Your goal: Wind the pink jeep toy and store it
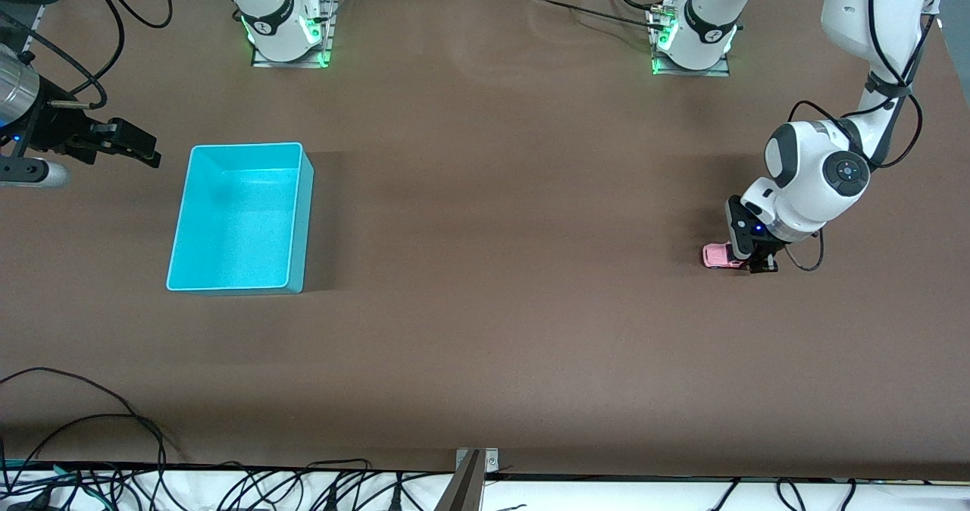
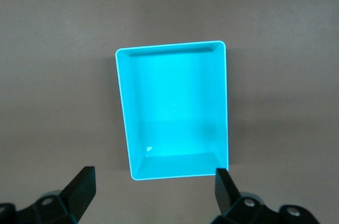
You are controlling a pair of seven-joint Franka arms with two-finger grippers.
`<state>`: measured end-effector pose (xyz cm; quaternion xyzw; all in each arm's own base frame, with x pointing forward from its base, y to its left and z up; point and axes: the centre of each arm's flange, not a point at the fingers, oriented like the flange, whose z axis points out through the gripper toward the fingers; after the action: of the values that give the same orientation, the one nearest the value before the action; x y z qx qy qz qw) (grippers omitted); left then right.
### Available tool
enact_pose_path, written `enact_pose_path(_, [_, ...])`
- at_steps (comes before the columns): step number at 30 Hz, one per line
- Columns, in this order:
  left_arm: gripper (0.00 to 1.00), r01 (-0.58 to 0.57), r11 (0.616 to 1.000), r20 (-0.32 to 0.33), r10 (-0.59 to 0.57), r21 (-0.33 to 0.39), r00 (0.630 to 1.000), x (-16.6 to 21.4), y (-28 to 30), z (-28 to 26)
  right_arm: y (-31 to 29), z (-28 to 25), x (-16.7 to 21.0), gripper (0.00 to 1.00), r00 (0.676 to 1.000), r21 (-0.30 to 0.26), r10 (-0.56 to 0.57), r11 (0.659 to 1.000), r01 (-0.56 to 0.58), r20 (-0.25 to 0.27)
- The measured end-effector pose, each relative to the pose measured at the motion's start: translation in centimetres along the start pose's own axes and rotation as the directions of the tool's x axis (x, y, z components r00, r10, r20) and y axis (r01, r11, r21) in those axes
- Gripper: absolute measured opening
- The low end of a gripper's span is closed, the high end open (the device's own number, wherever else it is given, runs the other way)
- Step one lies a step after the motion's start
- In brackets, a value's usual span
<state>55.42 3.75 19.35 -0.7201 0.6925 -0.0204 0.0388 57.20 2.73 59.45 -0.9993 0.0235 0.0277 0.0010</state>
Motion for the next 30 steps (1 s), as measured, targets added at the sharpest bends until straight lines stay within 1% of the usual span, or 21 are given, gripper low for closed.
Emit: enact_pose_path(30, [0.51,-0.003,1.0,0.0,0.003,0.0,1.0,-0.19,-0.03,0.07,0.0,0.0,0.0,1.0,1.0,0.0,0.0,1.0,0.0,0.0])
